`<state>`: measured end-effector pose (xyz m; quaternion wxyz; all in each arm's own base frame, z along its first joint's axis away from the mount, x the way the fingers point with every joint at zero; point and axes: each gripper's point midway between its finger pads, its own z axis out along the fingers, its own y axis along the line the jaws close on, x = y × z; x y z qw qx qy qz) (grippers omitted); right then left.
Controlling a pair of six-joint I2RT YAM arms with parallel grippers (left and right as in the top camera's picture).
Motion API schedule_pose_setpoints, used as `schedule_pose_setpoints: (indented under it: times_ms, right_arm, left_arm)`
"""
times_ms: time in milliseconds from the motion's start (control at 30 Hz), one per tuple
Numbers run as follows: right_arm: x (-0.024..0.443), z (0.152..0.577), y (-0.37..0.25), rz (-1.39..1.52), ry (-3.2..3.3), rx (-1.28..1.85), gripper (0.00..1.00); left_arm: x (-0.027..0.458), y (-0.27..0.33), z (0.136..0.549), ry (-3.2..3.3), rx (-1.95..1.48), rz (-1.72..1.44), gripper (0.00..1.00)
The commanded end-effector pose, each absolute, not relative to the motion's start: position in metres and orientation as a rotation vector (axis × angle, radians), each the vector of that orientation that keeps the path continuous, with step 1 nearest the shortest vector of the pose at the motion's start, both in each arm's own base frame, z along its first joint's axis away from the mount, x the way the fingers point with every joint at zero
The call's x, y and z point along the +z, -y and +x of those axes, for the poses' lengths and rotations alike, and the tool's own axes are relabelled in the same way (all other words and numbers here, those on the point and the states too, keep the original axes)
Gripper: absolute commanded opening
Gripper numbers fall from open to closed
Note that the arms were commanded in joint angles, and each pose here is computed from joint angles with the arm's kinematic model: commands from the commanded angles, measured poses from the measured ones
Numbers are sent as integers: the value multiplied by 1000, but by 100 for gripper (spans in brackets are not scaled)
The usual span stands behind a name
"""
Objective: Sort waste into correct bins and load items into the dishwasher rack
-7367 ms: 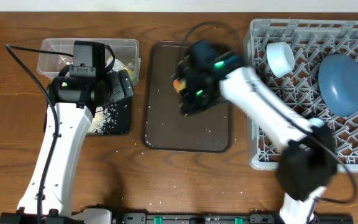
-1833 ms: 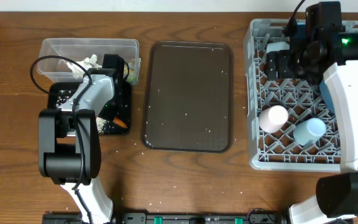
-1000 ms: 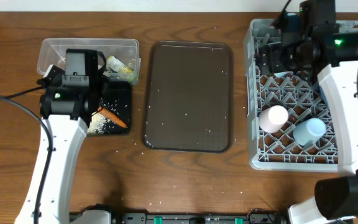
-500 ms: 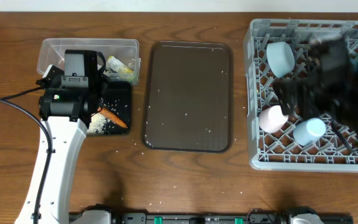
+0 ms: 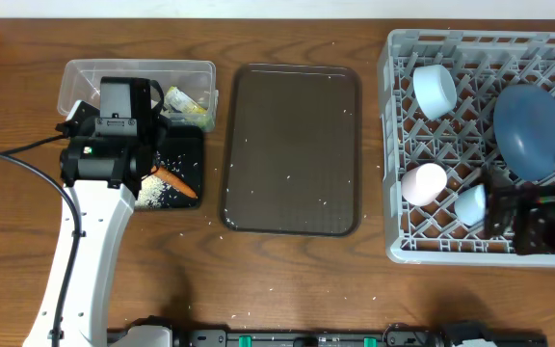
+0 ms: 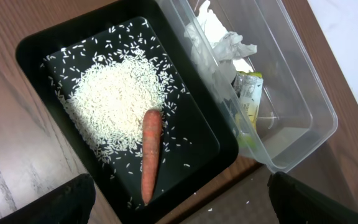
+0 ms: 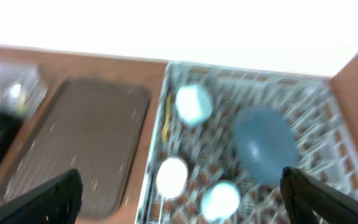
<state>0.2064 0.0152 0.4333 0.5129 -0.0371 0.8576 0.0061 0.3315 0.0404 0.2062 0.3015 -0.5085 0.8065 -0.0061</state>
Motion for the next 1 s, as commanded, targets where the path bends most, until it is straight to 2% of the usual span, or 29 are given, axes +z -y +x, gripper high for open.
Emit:
schedule_pose_setpoints:
  times_ms: [0,100,200,333,500,767,967]
  right_arm:
    - [439,223,0,24,-1995,-52,99]
    - [440,236,2,46,-1895,-39,99]
    - [419,246,-7,-17,-1828,3,99]
    - [365,253,-18,-111,-1764,48,99]
    - [302,252,-19,-31,-1637,125,99]
    - [221,243,-16,-19,-1555,111,99]
    - [182,244,-10,10,-1589,83,99]
  left_arm:
    - [215,-42,333,-2126,-10,-1328,92]
    - [215,-42,333,-2126,-10,-1328,92]
    - [215,-42,333,-2126,-11,-1328,92]
    - [215,-42,333,-2126,-10,-1328,92]
    - [215,-42,333,-2126,-10,-1328,92]
    - [215,-42,333,-2126,-10,-1328,92]
    - [215,-42,333,-2126,-10,-1328,92]
